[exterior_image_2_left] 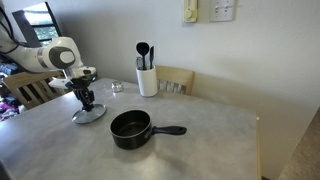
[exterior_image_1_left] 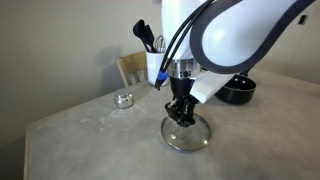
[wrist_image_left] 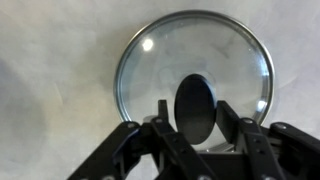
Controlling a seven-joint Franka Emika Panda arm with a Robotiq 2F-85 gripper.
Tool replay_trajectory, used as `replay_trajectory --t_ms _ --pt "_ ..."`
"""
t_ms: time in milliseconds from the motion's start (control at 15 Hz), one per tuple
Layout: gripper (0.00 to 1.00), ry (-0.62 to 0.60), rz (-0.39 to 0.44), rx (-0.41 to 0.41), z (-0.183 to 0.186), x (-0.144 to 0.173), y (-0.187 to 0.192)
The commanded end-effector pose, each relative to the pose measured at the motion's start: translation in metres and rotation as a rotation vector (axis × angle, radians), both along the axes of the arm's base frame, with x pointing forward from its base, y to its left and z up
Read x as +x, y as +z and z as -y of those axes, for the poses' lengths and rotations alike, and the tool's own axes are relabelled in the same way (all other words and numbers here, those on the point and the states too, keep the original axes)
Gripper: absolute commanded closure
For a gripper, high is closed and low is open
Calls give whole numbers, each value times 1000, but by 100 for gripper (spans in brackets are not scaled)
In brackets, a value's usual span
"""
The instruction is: Pick up the lid from the counter, place it on the pot, then put it back on the counter
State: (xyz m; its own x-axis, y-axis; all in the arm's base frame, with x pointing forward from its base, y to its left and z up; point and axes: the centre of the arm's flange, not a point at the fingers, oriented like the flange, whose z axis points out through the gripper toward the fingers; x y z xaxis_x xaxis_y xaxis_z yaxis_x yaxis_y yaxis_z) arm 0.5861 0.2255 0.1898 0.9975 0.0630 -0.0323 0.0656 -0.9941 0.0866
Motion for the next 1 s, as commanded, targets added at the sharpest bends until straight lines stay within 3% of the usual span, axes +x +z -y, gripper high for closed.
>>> replay_trajectory --t_ms 0,133,400,667,733,933 --pt "15 30 -37 -14 14 -1 14" --pt "1 43 -65 -17 26 -7 30" --pt "0 133 -131 -15 55 -15 67" --pt "0 297 -240 21 84 -30 90" --pt "0 237 -185 -3 66 -12 78" --pt "0 238 -185 -2 71 -13 83"
